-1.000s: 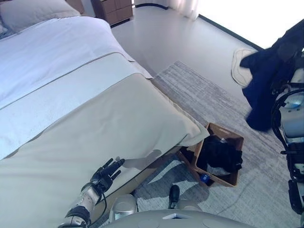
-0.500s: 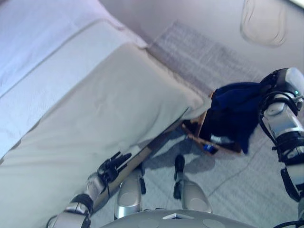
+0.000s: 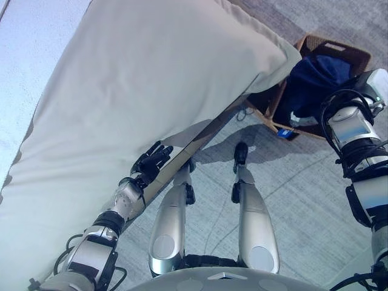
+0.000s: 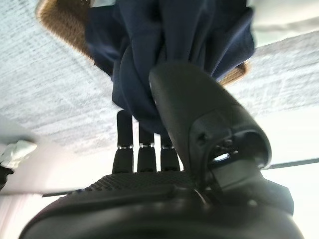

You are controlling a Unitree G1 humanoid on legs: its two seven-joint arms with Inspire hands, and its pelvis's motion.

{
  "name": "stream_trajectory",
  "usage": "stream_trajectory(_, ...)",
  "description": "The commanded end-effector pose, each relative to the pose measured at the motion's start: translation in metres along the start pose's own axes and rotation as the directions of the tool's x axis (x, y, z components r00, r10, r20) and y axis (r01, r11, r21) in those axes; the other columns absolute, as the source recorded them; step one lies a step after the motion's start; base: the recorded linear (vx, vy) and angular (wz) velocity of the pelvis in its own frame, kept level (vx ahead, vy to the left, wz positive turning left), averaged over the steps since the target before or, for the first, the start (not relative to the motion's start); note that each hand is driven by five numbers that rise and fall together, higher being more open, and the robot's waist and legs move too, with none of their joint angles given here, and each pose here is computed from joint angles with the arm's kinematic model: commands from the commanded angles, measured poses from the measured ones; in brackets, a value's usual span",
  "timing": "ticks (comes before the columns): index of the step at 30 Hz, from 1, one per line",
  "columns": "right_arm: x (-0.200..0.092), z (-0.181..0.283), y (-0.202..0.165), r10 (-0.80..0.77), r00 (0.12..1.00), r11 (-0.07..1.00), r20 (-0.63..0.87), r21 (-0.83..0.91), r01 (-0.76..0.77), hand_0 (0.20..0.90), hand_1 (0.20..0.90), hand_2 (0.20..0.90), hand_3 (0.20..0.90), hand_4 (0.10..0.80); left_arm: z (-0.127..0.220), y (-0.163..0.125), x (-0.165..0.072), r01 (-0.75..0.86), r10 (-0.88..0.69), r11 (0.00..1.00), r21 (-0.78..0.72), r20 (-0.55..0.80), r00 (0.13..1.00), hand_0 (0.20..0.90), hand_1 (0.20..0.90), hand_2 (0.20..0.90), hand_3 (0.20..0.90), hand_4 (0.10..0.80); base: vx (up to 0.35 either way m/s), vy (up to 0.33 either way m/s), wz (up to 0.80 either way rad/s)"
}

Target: Pick up the clothes from the bed and place them into the basket

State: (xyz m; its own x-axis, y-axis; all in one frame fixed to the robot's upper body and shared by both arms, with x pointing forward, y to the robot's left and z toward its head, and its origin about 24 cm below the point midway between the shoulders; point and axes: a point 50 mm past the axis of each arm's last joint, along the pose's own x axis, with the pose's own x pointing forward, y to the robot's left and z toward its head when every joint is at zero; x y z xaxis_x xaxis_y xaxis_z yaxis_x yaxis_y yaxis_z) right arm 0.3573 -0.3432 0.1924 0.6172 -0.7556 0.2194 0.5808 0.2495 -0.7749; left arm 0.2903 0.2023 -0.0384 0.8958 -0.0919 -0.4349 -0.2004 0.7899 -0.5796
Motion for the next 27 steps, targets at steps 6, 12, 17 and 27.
stream_trajectory(6, 0.005, 0.028, -0.046, -0.172, 0.968, 0.936, 0.182, 0.335, 0.103, 0.900, 0.900, 0.900, 0.900, 0.800, -0.011, 0.024, -0.017, 0.009, -0.009, 1.000, -0.009, 0.003, 1.000, 0.900, 0.900, 0.900, 0.900, 0.800, -0.035, 0.119, 0.00)
stream_trajectory(12, -0.042, -0.053, 0.033, 0.105, 0.991, 0.860, 0.081, 0.493, -0.131, 0.900, 0.900, 0.900, 0.900, 0.800, -0.035, 0.050, -0.032, -0.067, 0.069, 0.997, 0.027, -0.077, 0.995, 0.900, 0.900, 0.900, 0.900, 0.800, 0.071, 0.111, 0.05)
stream_trajectory(17, -0.113, -0.133, 0.087, 0.337, 0.941, 0.836, -0.024, 0.468, -0.287, 0.900, 0.900, 0.900, 0.900, 0.800, -0.067, 0.075, -0.054, -0.145, 0.154, 0.988, 0.059, -0.170, 0.973, 0.900, 0.900, 0.900, 0.900, 0.800, 0.152, 0.130, 0.04)
stream_trajectory(27, -0.271, -0.255, 0.149, 0.915, 0.296, 0.402, -0.273, 0.583, -0.706, 0.900, 0.900, 0.900, 0.900, 0.800, -0.111, 0.126, -0.102, -0.252, 0.385, 0.898, 0.360, -0.370, 0.845, 0.900, 0.900, 0.900, 0.900, 0.800, 0.164, 0.113, 0.03)
